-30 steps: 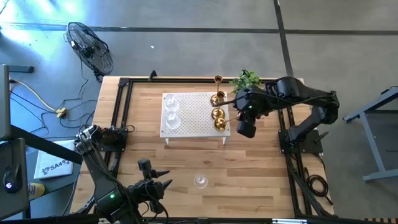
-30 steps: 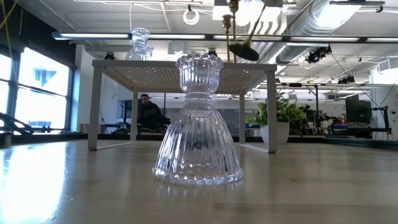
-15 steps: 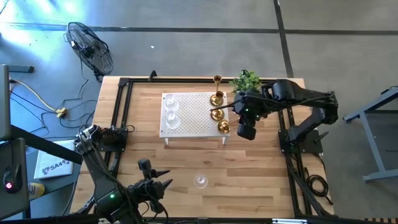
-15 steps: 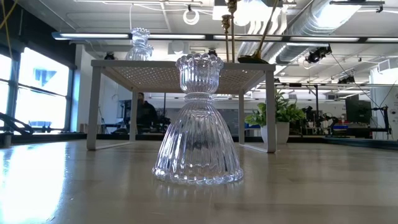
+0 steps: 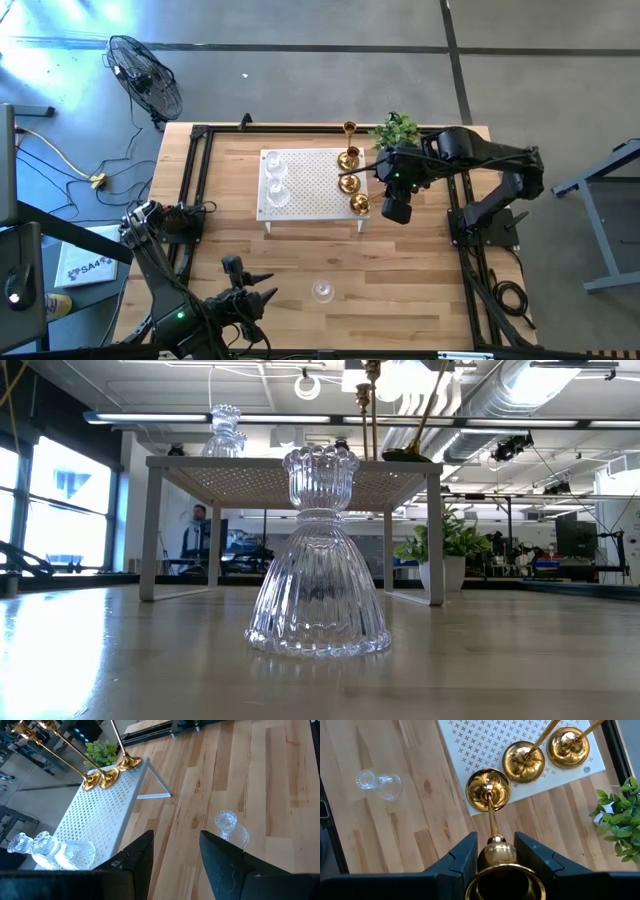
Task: Pick & Place candle stick holders
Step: Put the gold candle holder on the shelf aligned with the other gold candle holders
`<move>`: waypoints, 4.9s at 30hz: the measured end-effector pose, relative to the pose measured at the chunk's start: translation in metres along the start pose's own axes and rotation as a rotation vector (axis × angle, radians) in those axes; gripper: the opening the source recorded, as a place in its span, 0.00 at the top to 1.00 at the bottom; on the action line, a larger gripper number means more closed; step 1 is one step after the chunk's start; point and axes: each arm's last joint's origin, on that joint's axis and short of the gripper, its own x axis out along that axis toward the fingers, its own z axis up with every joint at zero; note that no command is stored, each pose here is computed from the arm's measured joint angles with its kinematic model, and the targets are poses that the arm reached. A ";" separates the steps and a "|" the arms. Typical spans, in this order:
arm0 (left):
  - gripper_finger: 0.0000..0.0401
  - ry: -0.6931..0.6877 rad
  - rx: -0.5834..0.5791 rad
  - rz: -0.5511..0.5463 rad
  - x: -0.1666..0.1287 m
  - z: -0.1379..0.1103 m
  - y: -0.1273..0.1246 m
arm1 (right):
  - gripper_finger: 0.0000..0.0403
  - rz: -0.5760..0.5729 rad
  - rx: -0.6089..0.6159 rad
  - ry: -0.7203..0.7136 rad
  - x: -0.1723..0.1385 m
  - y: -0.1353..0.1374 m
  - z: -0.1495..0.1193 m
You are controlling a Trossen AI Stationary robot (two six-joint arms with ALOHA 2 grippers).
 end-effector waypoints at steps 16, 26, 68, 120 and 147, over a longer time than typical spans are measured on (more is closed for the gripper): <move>0.62 -0.009 0.000 0.006 0.000 0.000 0.000 | 0.73 0.011 0.009 -0.017 -0.004 0.000 0.002; 0.62 -0.010 0.000 0.006 0.000 0.000 0.000 | 0.73 0.001 0.012 -0.018 -0.004 0.001 0.003; 0.62 -0.003 0.000 0.002 0.000 0.000 0.000 | 0.65 0.030 -0.014 -0.072 0.006 0.006 0.015; 0.62 0.008 0.000 -0.005 0.000 0.000 0.000 | 0.66 0.019 -0.076 -0.242 0.002 0.010 0.030; 0.62 0.010 0.000 -0.007 0.000 0.000 0.000 | 0.66 -0.090 -0.119 -0.290 -0.002 0.011 0.028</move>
